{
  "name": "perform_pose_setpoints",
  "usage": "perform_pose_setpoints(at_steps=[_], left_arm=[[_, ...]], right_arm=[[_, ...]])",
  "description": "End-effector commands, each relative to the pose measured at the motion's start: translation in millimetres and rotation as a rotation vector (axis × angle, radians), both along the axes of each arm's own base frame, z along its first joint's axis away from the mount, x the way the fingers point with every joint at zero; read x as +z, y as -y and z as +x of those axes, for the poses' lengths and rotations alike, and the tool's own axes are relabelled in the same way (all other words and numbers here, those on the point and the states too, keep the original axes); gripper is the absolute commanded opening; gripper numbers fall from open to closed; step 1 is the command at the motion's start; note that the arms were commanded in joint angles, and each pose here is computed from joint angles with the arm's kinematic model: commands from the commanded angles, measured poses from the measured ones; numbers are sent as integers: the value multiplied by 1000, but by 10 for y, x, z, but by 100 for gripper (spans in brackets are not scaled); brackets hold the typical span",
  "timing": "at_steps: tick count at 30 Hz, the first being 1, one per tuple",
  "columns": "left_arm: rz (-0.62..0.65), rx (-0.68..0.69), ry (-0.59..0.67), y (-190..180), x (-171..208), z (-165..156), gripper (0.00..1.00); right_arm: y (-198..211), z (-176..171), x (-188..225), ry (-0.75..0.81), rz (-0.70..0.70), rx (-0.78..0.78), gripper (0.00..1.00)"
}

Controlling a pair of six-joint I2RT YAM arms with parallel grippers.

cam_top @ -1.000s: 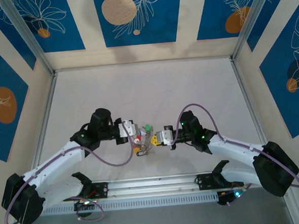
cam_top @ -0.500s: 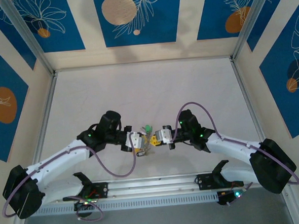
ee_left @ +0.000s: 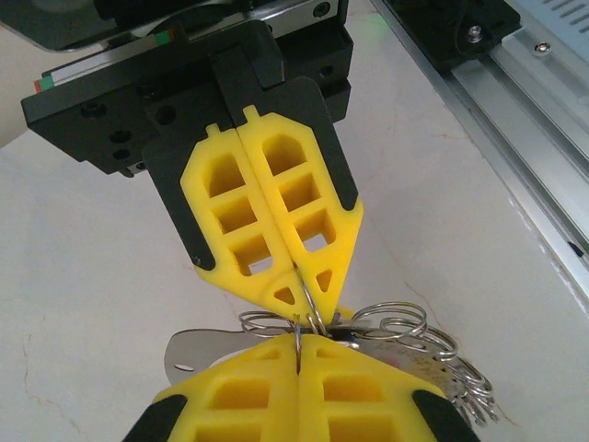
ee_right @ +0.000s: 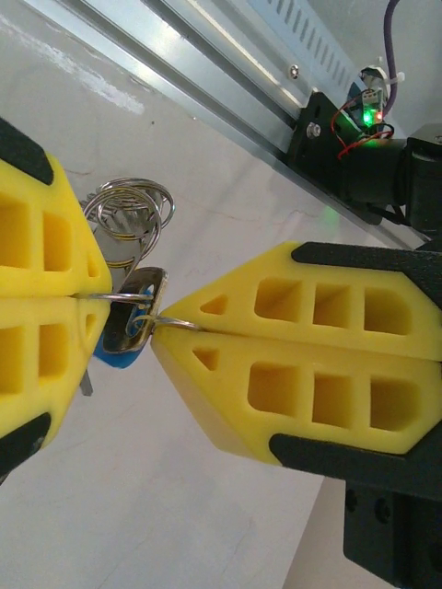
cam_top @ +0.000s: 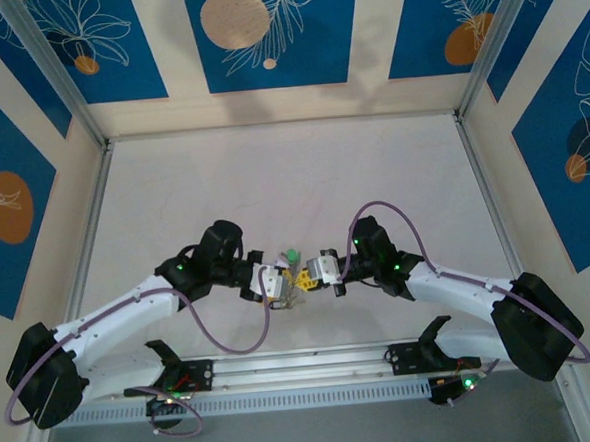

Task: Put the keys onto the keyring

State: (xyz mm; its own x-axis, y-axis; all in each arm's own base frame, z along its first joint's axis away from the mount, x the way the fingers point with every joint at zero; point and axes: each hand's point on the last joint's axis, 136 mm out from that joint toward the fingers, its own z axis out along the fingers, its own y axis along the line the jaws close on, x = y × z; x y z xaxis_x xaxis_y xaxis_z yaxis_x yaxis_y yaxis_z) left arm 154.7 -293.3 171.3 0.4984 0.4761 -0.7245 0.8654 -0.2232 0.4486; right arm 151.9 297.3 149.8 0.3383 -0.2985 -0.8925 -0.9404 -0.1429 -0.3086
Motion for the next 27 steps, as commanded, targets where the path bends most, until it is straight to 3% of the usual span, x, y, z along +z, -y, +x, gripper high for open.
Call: perform_pose_setpoints(at_steps=[1,9,18,27], left_arm=[[-5,-42,42,47,97,-30,0],[-10,-71,56,59,130,-103,0],[12,-225,20,16,90,-375,0],[45,-214,58,-1,43,-308,0]], right_arm=[[-66,-61,155,19,30,59,0],[-78,-59,107,20,1,55,0],[-61,-46,101,28,-10,37,0],[-47,-54,139,27,16,43,0]])
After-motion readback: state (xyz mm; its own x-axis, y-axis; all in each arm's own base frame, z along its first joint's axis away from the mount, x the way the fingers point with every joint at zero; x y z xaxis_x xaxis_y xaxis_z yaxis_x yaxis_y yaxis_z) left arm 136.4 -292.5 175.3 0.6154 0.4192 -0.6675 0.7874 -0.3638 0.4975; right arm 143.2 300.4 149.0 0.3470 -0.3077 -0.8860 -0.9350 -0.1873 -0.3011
